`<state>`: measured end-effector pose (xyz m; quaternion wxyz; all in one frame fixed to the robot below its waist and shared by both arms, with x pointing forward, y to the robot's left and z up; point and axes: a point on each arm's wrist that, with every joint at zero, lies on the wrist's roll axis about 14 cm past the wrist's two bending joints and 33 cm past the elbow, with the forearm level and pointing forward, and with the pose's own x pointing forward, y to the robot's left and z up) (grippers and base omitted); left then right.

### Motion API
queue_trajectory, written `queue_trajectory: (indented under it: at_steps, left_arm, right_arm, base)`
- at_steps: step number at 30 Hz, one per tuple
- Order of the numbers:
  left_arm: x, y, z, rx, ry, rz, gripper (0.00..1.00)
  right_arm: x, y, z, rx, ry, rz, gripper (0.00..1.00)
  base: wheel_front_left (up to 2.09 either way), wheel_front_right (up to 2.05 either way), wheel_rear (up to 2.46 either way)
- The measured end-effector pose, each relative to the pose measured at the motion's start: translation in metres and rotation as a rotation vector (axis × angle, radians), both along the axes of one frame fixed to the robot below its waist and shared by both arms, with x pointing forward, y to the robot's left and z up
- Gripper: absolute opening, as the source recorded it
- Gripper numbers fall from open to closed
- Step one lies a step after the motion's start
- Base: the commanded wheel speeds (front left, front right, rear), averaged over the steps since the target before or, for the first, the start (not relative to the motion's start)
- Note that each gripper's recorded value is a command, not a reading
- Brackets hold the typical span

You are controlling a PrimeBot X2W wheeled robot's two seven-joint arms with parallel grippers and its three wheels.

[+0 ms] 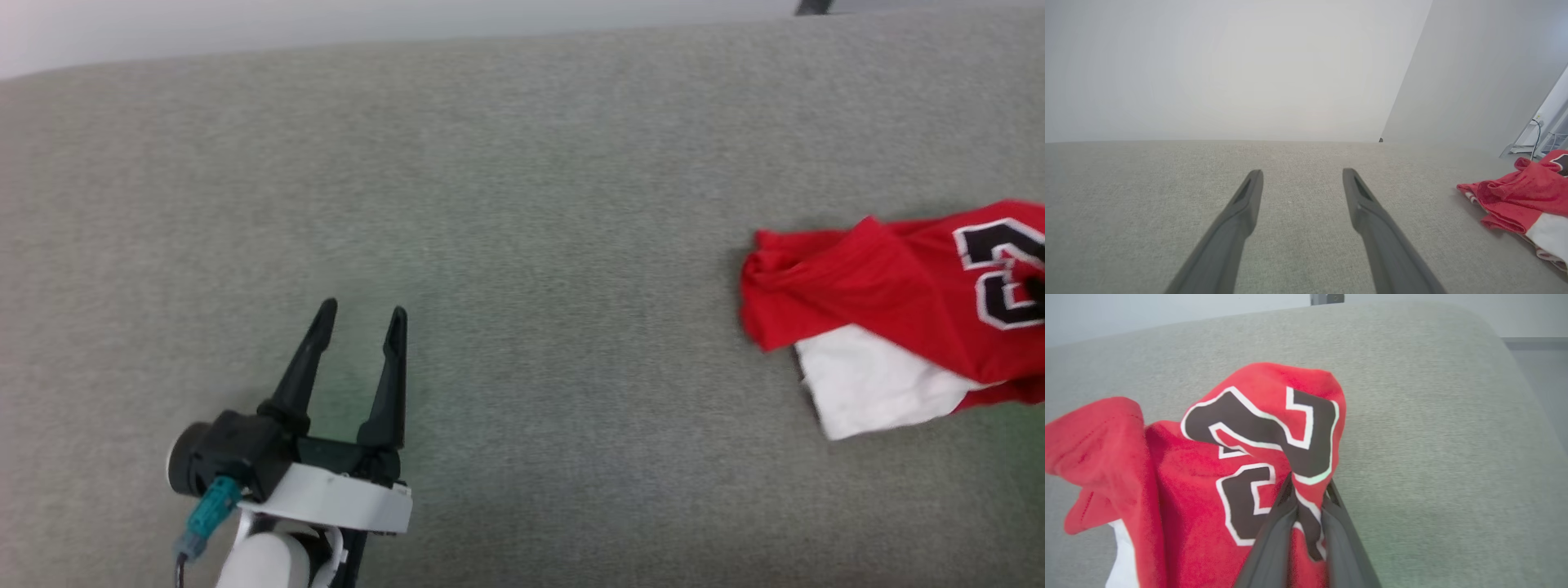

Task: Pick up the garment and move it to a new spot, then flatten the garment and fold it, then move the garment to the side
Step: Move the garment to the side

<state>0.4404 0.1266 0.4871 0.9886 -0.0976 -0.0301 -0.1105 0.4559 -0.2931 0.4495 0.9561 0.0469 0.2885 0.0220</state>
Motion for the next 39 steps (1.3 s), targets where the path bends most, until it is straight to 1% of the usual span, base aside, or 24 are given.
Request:
queue_trajectory:
  at_steps: [7, 11, 13, 15, 23, 31, 35, 39]
  left_arm:
    - [0.019, -0.027, 0.008, 0.003, -0.047, -0.089, 1.00]
    - [0.027, -0.038, 0.008, 0.013, -0.061, -0.130, 1.00]
    - [0.033, -0.044, 0.007, 0.019, -0.068, -0.152, 1.00]
    - [0.038, -0.051, 0.007, 0.019, -0.076, -0.173, 1.00]
    - [0.051, -0.080, 0.002, 0.011, -0.092, -0.259, 1.00]
    - [0.062, -0.104, -0.003, 0.001, -0.106, -0.326, 1.00]
    - [0.068, -0.111, -0.006, 0.006, -0.113, -0.348, 1.00]
    - [0.069, -0.115, -0.009, 0.007, -0.114, -0.363, 1.00]
  right_arm:
    - [0.001, -0.049, 0.022, -0.003, -0.089, -0.139, 0.00]
    - [0.000, -0.079, 0.024, -0.091, -0.093, -0.184, 0.00]
    - [0.000, -0.097, 0.026, -0.169, -0.091, -0.199, 0.00]
    - [0.003, -0.110, 0.028, -0.188, -0.106, -0.230, 0.00]
    - [-0.001, -0.142, 0.018, -0.287, -0.099, -0.298, 0.00]
    - [-0.007, -0.170, 0.016, -0.392, -0.109, -0.355, 0.00]
    - [-0.007, -0.179, 0.011, -0.440, -0.092, -0.367, 0.00]
    - [-0.008, -0.179, 0.002, -0.450, -0.074, -0.371, 0.00]
  base:
    - [0.00, 0.00, 0.00]
    - [0.00, 0.00, 0.00]
    - [0.00, 0.00, 0.00]
    - [0.00, 0.00, 0.00]
    - [0.00, 0.00, 0.00]
    - [0.00, 0.00, 0.00]
    - [0.00, 0.00, 0.00]
    - [0.00, 0.00, 0.00]
